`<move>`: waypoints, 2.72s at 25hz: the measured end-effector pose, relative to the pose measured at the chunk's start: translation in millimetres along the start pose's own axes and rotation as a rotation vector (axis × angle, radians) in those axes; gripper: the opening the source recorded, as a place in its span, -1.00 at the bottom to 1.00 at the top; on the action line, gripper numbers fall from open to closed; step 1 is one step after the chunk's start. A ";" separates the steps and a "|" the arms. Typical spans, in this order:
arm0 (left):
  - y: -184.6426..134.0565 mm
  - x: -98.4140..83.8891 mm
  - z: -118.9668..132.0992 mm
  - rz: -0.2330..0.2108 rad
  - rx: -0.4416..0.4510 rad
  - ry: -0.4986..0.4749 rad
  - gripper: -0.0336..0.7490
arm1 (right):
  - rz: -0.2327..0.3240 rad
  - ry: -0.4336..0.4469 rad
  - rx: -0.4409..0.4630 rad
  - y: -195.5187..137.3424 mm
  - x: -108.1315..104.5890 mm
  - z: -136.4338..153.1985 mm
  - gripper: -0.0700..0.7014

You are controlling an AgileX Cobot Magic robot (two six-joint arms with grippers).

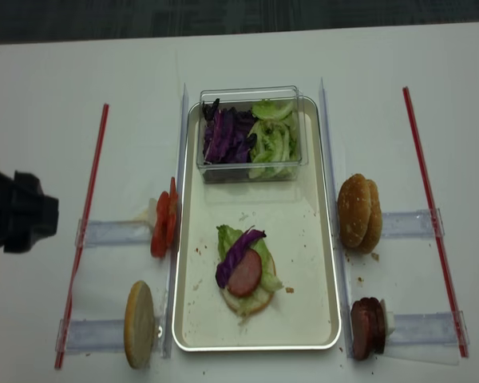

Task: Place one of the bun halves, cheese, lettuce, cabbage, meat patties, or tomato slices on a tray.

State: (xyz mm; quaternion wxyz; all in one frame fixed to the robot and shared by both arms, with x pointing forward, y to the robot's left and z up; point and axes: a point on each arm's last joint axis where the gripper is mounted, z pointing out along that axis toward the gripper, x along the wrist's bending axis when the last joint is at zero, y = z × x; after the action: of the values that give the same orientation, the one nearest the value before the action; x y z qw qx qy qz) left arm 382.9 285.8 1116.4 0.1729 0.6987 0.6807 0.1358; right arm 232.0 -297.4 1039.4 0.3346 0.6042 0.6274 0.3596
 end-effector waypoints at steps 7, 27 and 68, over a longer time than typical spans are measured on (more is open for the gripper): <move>-32.2 2.3 -13.0 0.001 -0.075 -0.006 0.32 | 0.000 0.000 0.000 0.0 0.0 0.0 -0.80; -136.5 14.6 -16.2 0.011 -0.329 0.026 0.32 | 0.000 0.000 0.000 0.0 0.0 0.0 -0.80; -174.0 20.6 2.5 0.019 -0.537 0.048 0.32 | 0.001 0.002 0.000 0.0 0.1 0.0 -0.80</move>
State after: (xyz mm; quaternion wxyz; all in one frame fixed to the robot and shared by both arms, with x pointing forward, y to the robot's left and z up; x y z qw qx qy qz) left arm 227.4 308.5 1038.9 0.3347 0.6307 0.6177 0.3296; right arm 232.0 -297.2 1039.4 0.3340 0.6042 0.6274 0.3602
